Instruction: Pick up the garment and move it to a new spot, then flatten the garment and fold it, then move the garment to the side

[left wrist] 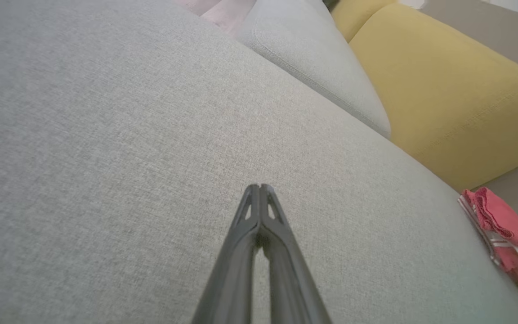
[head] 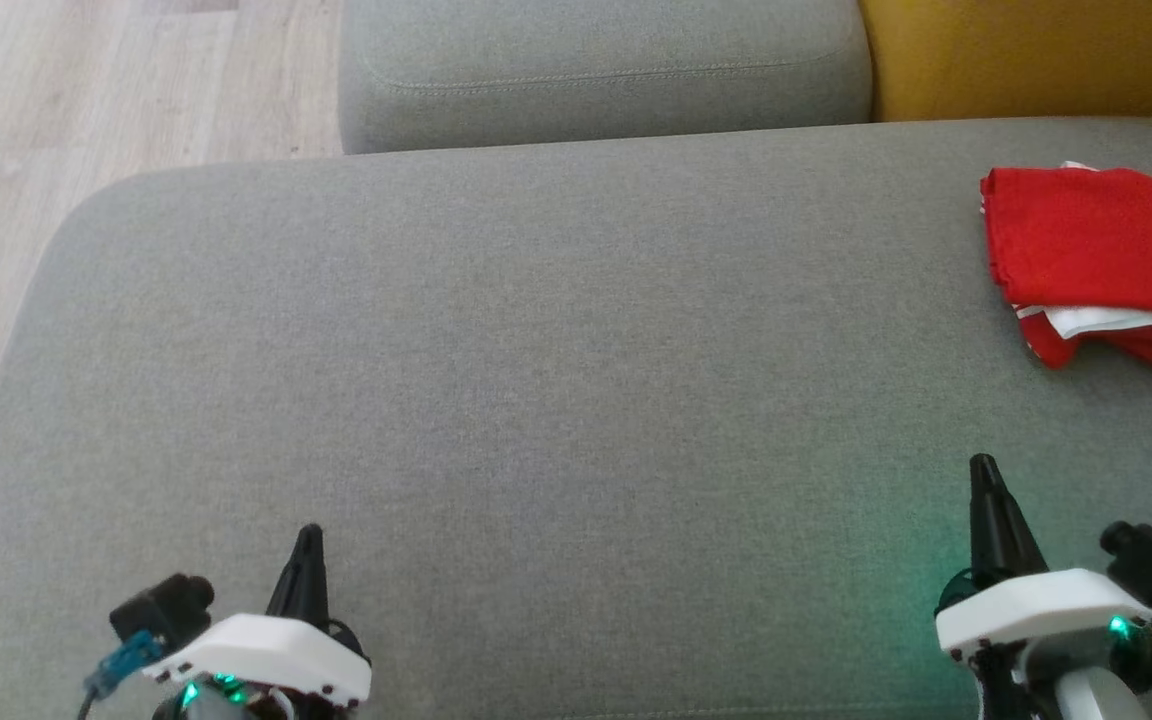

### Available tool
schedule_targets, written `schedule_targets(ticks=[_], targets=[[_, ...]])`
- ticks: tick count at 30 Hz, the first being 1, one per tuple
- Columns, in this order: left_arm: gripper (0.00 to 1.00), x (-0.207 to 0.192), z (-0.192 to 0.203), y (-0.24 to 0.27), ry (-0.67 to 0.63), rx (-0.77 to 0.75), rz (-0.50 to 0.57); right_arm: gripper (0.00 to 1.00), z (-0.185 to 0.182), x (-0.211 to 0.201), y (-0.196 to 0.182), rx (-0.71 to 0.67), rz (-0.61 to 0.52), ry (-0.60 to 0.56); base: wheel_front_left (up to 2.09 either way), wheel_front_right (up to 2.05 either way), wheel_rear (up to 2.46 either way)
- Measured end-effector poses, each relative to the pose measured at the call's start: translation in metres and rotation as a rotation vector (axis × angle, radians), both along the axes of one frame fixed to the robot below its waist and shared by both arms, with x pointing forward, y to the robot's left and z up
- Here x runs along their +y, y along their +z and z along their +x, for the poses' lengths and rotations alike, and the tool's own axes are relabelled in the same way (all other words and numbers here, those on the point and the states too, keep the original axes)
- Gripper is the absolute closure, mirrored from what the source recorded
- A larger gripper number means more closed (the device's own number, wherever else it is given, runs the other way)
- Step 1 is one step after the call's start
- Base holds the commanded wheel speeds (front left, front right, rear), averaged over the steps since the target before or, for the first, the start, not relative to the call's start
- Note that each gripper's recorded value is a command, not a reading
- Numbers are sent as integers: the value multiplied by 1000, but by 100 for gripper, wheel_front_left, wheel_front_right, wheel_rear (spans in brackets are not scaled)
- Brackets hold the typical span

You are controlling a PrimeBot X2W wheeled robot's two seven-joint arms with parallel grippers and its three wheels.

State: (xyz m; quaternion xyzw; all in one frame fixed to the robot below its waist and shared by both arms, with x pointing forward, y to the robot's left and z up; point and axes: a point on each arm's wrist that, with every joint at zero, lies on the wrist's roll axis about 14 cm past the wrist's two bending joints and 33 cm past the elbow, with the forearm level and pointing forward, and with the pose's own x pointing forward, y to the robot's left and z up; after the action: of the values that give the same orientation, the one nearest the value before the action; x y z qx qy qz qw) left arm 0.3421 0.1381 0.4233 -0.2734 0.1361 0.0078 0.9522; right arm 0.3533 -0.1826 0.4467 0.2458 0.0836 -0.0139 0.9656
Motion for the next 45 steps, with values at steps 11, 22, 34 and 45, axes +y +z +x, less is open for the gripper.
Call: schedule_targets(ticks=[11, 22, 34, 45], targets=[[100, 7, 5, 3, 42, 12, -117, 100, 1, -5, 0, 10, 124, -39, 0, 0, 0], [100, 13, 6, 5, 83, 22, -235, 100, 2, -9, 1, 14, 250, -74, 0, 0, 0], [100, 19, 12, 10, 116, 17, -355, 100, 4, -12, 2, 15, 377, -103, 0, 0, 0], [100, 25, 14, 13, 146, 17, -474, 100, 10, -15, 10, -5, 505, -126, 0, 0, 0]])
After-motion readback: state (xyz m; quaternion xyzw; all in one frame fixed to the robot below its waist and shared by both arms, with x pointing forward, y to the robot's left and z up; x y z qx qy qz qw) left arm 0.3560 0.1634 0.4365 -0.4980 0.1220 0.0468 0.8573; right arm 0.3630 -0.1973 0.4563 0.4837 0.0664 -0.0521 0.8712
